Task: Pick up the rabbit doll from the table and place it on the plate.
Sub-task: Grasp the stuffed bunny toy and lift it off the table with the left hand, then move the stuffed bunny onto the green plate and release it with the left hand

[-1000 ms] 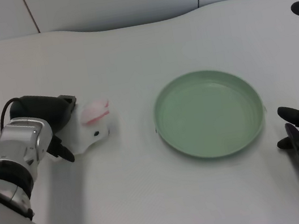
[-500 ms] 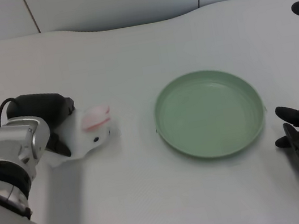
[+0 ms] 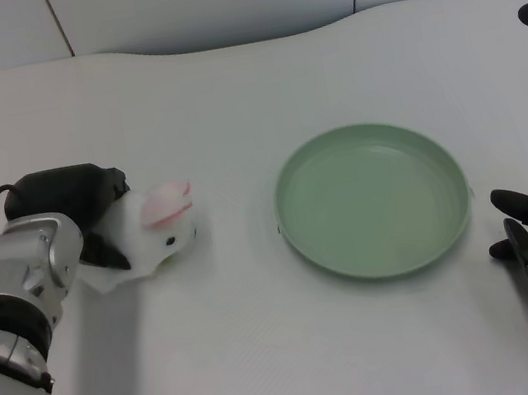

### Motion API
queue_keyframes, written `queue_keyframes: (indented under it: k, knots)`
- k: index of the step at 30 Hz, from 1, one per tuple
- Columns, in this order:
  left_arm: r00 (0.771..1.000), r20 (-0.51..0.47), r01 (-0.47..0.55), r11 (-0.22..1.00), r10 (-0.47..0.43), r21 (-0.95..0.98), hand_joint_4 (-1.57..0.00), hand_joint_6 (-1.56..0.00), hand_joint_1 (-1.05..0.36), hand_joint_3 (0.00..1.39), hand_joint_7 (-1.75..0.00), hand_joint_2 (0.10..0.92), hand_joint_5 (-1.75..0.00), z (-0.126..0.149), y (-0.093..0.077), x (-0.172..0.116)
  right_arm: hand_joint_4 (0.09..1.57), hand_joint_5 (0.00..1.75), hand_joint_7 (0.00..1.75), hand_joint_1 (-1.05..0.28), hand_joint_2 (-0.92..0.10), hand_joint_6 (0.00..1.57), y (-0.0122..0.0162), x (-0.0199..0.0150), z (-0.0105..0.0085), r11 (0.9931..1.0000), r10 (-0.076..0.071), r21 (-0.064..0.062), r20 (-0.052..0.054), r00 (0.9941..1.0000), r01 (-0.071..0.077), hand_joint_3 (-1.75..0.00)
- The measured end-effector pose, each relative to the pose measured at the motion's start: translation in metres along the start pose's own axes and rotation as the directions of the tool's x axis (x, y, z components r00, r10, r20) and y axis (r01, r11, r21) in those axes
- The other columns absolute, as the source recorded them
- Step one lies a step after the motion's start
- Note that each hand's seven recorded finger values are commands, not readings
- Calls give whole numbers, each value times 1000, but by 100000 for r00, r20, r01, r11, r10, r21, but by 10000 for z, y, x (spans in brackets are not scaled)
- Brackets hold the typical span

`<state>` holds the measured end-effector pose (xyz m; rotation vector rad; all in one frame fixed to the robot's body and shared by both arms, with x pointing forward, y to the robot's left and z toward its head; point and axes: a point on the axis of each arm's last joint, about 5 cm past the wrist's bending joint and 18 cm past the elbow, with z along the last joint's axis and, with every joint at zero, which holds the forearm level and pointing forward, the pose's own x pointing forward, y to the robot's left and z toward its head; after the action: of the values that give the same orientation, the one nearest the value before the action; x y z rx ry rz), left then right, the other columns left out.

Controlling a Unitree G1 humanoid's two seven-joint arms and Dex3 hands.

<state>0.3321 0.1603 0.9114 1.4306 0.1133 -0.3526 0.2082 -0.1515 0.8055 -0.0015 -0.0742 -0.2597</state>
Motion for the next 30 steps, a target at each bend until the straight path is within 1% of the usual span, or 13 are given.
queue_keyframes:
  k: [1,2,3,4,6,8,11,16,19,24,26,29,30]
  knots:
    - [100000,4,-232,99994,232,-1047,-749,-889,-203,92,-485,891,-634,-1,1,0,768,1038,20,-380,-921,1007,1,0,0,100000,60,-13,34,100000,-60,-301]
    - [99998,326,-512,99970,520,-2400,-718,-818,-182,227,-880,848,-960,-3,6,-1,772,1043,22,-370,-921,1011,1,0,0,100000,64,1,76,100000,-64,-300]
    - [99991,1090,-730,99928,771,-3727,-672,-692,-168,635,-1298,646,-1233,-7,14,-2,777,1050,23,-363,-921,1013,1,0,1,100000,39,25,110,100000,-39,-299]
    - [99979,1870,-688,99870,783,-5059,-669,-664,-162,861,-1484,528,-1352,-14,27,-3,784,1060,24,-362,-921,1014,2,0,1,100000,21,-39,130,100000,-21,-302]
    - [99927,3465,-1269,99465,1632,-10253,-680,-723,-143,1097,-1677,388,-1629,-33,80,-3,800,1089,24,-353,-921,1013,1,0,-1,100000,-31,44,-182,100000,31,-298]
    - [99789,5286,-3022,99008,3778,-13719,-705,-709,-148,1197,-1735,347,-1727,-43,184,6,782,1134,24,-358,-921,1013,-5,-3,-8,99998,212,587,-1231,99992,-205,-287]
    - [99031,8940,-9216,98450,10626,-14924,-689,-666,-148,1180,-1745,329,-1744,-31,405,26,768,1139,25,-360,-921,1016,5,-6,-13,99985,1205,1289,-2447,99963,-1173,-286]
    - [97115,15078,-16247,97543,18477,-14882,-657,-609,-134,800,-1746,520,-1730,82,676,58,773,1129,29,-355,-921,1026,33,-6,-9,99955,1353,2725,-2346,99963,-1289,-272]
    - [96386,18211,-16881,97461,19444,-14713,-682,-604,-146,513,-1746,701,-1721,161,736,73,772,1127,22,-351,-921,1012,42,-7,-8,99974,1001,2075,-2165,99972,-956,-277]
    - [94758,24709,-17053,97462,20258,-14506,-832,-683,-133,870,-1746,523,-1746,373,788,109,759,1152,27,-353,-921,1020,57,-10,-1,99947,2437,2199,-849,99967,-2418,-291]
    - [93914,28321,-16342,97802,19443,-12951,-811,-659,-154,876,-1746,502,-1746,490,788,124,733,1162,23,-367,-921,1009,63,-5,7,99864,4010,3327,-106,99920,-4004,-299]
    - [92523,34396,-12978,98547,16011,-10961,-807,-653,-142,852,-1746,467,-1746,715,719,144,715,1126,25,-339,-921,1011,114,-22,5,99680,5530,5812,-584,99845,-5486,-290]
    - [91917,36381,-12021,98710,15092,-10577,-804,-649,-147,849,-1746,468,-1746,796,694,148,718,1117,24,-335,-921,1008,124,-26,5,99677,5507,5898,-714,99846,-5455,-301]
